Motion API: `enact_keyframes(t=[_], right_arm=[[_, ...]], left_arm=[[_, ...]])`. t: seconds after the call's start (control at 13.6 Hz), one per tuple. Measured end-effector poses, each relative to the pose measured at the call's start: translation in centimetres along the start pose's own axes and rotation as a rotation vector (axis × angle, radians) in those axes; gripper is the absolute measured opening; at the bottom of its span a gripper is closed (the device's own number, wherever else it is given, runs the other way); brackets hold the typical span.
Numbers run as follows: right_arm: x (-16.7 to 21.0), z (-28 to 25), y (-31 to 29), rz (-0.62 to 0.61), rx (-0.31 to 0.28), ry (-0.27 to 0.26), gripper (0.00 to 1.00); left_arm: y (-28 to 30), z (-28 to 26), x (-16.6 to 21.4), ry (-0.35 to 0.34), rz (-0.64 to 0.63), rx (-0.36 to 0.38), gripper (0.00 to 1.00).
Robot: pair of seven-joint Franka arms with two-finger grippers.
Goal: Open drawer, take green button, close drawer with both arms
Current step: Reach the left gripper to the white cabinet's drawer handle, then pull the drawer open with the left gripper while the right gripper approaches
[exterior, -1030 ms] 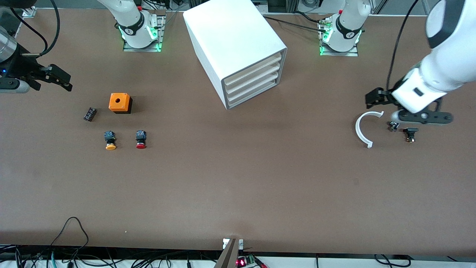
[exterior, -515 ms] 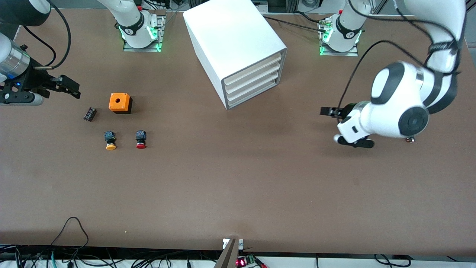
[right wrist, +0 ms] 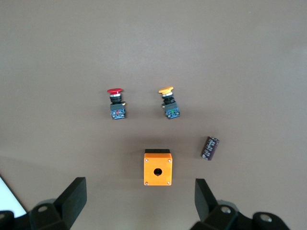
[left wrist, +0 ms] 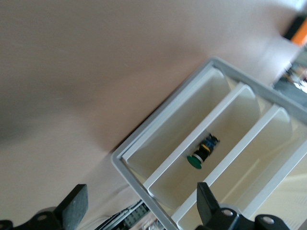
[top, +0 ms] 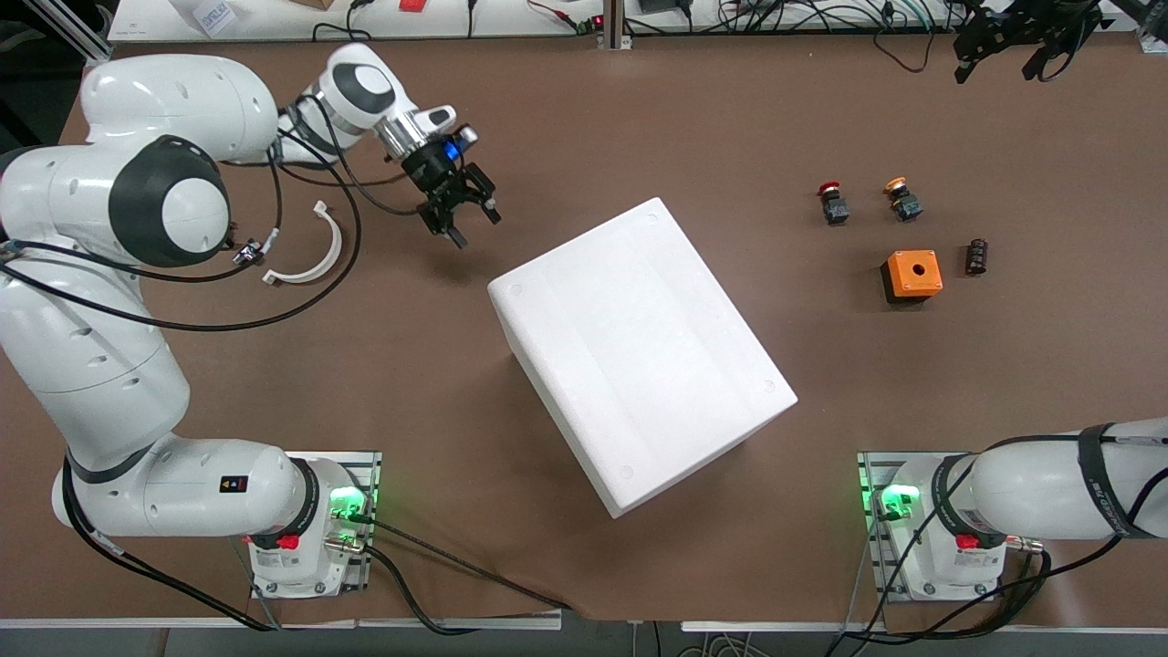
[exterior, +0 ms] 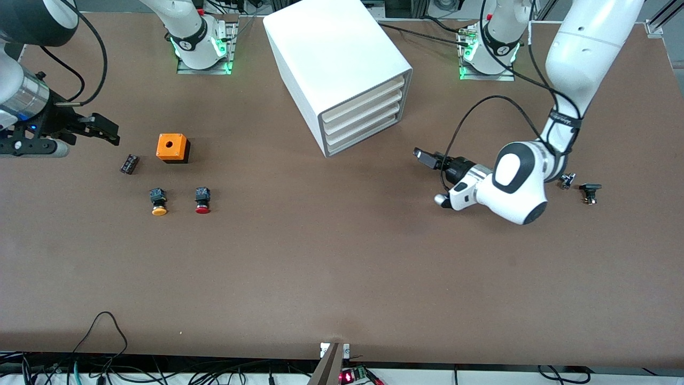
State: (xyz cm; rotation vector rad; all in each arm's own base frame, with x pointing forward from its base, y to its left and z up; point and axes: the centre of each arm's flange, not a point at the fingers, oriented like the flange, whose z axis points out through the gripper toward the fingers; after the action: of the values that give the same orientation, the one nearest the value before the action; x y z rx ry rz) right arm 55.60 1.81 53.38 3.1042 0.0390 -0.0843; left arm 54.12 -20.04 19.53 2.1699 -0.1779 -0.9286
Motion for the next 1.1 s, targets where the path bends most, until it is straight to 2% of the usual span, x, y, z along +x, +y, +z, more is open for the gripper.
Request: enact_keyframes(t=[0.22, 0.52, 0.96, 1.1], right_arm=[[0.8, 1.7, -3.8, -0.058, -0.007, -0.018, 1.0], [1.0, 1.0, -5.6, -0.083, -0.008, 0.0, 1.0], [2.5, 3.4, -7.6, -0.113, -0.017, -0.032, 1.0], [3.5, 4.5, -10.3, -0.155, -0.021, -0.032, 1.0]], left_arm=[[0.3, 5.3, 0.1, -0.071, 0.152, -0.106, 1.0], [-1.5, 10.3, -0.1, -0.063, 0.312, -0.2, 1.0], [-2.9, 15.2, 0.2, -0.034, 0.378, -0.262, 1.0], [-2.5, 16.9, 0.3, -0.027, 0.388, -0.285, 1.0]])
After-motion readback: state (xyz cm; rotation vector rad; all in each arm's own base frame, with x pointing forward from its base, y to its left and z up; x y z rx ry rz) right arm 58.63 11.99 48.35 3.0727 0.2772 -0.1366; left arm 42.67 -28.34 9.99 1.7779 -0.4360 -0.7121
